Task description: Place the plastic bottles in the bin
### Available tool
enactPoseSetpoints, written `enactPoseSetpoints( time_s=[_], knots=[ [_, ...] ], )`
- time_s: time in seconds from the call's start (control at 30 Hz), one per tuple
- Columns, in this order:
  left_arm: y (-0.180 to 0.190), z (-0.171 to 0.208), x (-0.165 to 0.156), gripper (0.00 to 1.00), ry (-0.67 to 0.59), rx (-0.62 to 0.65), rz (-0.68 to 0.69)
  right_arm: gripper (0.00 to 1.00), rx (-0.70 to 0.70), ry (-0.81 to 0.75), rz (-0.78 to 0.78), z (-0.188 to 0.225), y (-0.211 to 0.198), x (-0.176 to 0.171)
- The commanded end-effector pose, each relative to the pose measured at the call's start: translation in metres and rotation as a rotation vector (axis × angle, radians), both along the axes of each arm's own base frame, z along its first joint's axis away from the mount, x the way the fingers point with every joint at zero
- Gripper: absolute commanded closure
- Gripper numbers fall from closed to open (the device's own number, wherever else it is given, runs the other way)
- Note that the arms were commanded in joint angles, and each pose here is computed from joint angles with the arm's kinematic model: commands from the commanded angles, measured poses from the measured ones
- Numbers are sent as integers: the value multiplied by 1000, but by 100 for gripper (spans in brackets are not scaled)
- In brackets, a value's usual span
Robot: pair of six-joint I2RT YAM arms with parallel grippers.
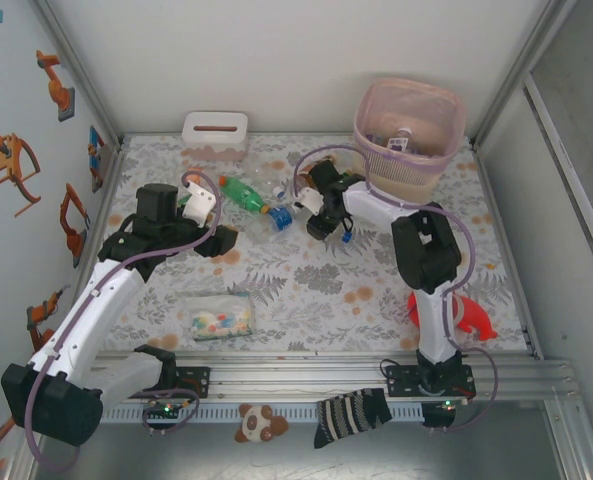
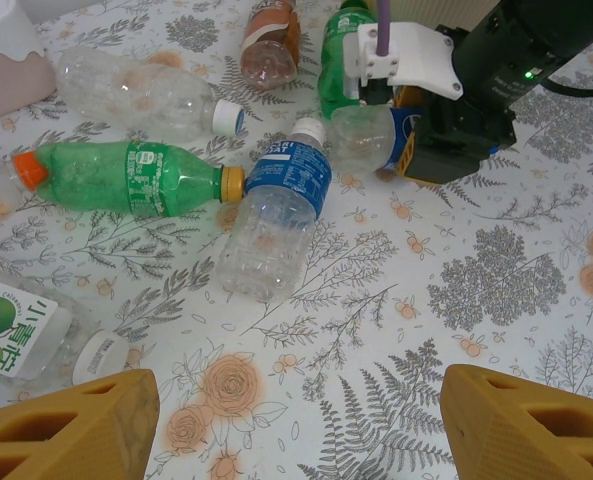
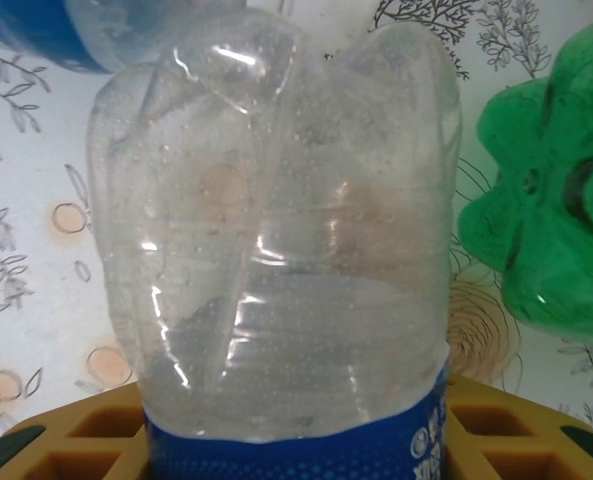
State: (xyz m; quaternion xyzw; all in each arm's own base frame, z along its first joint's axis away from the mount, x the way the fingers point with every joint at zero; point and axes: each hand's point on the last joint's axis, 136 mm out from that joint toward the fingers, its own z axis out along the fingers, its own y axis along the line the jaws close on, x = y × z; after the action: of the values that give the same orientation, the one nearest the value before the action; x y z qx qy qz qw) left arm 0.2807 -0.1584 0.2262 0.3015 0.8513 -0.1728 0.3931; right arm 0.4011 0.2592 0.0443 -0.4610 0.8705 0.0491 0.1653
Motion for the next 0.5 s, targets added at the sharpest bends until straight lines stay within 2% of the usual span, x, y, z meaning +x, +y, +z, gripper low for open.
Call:
enactPoseSetpoints(
  time_s=[0.0,0.2,0.47],
  knots=[
    [2,1,0,26,-15,8,-4,54,52,-20,-18,38,1,-12],
    [2,1,1,26,-16,8,-3,54,156,-33,-30,76,5,-28],
    [3,2,1,26,-21,12,-1,55,356,-83,-79,152,18,-33]
  ],
)
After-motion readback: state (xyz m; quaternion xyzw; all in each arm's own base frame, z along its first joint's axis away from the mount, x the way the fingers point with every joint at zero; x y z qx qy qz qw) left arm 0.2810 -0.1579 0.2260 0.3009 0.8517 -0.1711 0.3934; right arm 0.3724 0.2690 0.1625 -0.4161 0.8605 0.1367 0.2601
